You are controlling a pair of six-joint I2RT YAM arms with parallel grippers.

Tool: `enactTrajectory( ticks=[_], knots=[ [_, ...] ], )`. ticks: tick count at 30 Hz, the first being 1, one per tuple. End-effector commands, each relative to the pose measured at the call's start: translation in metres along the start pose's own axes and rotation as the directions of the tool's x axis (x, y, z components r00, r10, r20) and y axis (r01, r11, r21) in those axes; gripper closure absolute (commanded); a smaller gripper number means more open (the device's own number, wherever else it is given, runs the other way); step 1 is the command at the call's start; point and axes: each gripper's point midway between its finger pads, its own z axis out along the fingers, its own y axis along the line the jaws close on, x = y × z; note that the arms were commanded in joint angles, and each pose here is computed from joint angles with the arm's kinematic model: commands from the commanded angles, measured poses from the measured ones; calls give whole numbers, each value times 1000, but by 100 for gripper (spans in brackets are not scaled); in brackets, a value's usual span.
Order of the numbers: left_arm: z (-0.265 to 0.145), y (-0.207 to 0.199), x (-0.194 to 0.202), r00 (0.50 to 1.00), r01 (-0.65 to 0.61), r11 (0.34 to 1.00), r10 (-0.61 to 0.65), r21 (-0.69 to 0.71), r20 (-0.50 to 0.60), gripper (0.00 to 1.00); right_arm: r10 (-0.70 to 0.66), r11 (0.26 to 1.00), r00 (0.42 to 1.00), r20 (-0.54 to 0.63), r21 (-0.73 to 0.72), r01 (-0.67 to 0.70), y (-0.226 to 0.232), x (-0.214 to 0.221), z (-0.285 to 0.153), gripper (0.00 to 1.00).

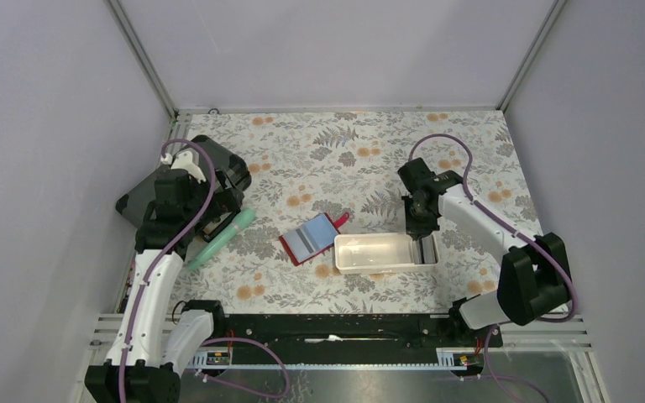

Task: Put the credit cards into the card holder
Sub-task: Pick up the credit card from the storage box.

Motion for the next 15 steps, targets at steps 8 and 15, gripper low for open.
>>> enactTrajectory(
  ticks=[8,15],
  knots=[
    [-11,-67,13,999,37,914,-45,404,11,1,-3,975,975,221,-217,52,23,-35,-88,100],
    [-36,-131,40,999,15,752,14,659,-39,1,30,820,937,349,-545,177,79,-44,-144,100]
  ],
)
